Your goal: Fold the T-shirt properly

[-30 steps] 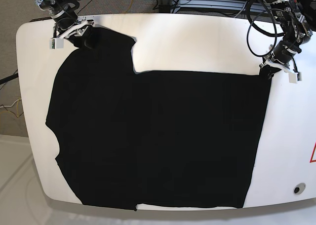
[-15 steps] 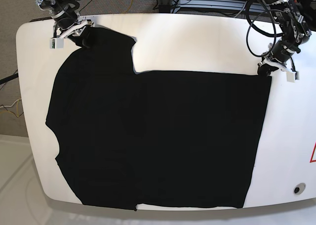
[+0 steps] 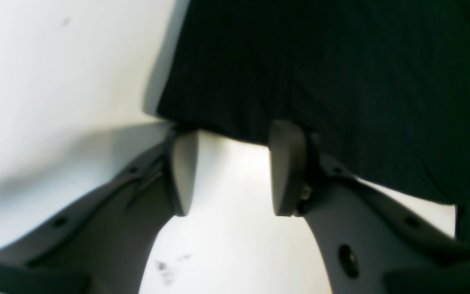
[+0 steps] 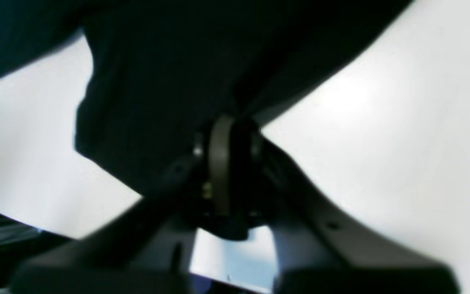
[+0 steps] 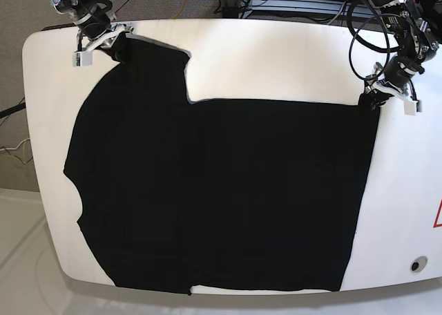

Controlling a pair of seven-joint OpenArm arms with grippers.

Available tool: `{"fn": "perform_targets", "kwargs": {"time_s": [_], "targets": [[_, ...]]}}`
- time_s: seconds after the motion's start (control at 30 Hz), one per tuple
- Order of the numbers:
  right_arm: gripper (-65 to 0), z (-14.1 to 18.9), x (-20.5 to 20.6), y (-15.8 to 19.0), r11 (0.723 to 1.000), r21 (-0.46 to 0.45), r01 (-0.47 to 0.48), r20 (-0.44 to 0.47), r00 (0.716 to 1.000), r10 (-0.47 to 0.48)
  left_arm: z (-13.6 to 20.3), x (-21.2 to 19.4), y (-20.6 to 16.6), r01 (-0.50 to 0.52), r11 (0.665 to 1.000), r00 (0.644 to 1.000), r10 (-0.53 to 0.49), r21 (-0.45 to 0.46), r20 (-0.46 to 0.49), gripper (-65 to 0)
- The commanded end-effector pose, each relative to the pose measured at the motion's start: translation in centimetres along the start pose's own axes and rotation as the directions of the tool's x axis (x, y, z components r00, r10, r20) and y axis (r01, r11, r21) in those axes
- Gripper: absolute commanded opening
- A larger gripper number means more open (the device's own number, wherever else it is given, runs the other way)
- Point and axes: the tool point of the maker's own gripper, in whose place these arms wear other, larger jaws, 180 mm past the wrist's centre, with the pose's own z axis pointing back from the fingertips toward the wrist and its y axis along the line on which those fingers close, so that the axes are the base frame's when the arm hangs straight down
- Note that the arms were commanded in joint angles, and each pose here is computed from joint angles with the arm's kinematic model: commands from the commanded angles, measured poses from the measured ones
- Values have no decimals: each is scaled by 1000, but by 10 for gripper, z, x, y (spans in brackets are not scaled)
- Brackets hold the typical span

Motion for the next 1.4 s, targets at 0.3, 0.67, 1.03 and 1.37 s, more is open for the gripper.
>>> {"fn": "perform_targets", "kwargs": {"time_s": [0.3, 0.67, 1.03, 1.37], "targets": [[-650, 2, 6, -2, 1000, -4, -26, 13, 1000, 26, 2, 8, 4, 41, 999, 999, -41, 23, 9, -327], [-650, 3, 7, -5, 1000, -17, -25, 13, 1000, 25, -1, 10, 1, 35, 999, 999, -36, 15, 13, -288], [-650, 3, 8, -2, 1000, -2, -23, 18, 1000, 23, -4, 3, -2, 33, 999, 999, -33, 7, -18, -526], [-650, 3, 8, -3, 1000, -7, -24, 18, 1000, 24, -4, 6, -1, 27, 1000, 1000, -27, 13, -4, -650]]}}
